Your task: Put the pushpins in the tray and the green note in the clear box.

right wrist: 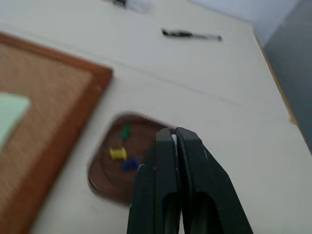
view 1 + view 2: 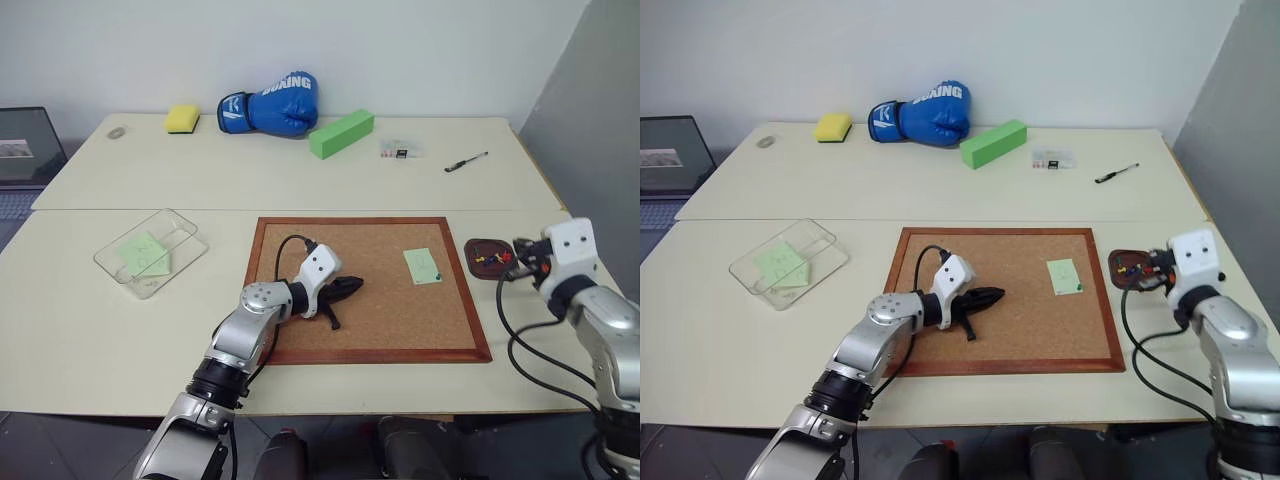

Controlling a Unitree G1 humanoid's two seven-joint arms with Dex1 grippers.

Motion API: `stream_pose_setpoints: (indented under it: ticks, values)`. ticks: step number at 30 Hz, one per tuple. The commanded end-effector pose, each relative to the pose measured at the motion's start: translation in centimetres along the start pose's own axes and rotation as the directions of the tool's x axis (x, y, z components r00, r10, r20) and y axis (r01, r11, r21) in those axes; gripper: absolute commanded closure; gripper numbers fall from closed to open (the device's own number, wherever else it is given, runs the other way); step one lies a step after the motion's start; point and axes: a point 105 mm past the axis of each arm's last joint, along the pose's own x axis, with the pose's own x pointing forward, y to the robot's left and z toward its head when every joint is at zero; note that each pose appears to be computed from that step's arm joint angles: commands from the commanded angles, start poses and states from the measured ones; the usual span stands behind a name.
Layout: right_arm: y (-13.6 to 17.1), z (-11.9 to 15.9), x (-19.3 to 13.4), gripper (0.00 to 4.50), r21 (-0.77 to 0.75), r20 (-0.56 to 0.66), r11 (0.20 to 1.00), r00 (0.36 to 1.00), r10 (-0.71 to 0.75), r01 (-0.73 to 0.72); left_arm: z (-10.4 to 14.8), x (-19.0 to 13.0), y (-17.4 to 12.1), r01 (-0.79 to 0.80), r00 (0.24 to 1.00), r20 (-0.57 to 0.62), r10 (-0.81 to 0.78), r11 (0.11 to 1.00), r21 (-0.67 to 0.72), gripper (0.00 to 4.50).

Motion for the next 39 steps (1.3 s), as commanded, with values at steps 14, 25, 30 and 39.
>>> stream_pose_setpoints:
  ticks: [14, 25, 30, 39]
  values:
    - [1.8, 1.5, 2.3, 4.49, -0.134, 0.042, 0.99, 0.998, 0.047, -0.041, -1.9, 0.3, -0.7, 0.034, 0.997, -0.07, -0.036, 0.999, -0.03, 4.5]
    - [1.5, 1.0, 3.6, 4.49, -0.141, 0.03, 0.989, 0.999, 0.04, -0.035, -1.9, 0.3, -0.6, 0.033, 0.997, -0.07, -0.034, 0.999, -0.024, 4.5]
    - [1.3, 0.8, 3.8, 3.65, -0.141, 0.024, 0.99, 0.999, 0.028, -0.024, -1.8, 0.3, -0.6, 0.033, 0.997, -0.069, -0.034, 0.999, -0.02, 4.5]
    - [1.4, 1.3, 3.5, 2.84, -0.128, 0.043, 0.992, 0.999, 0.029, -0.023, -1.9, 0.2, -0.5, 0.03, 0.997, -0.072, -0.032, 0.999, -0.021, 4.5]
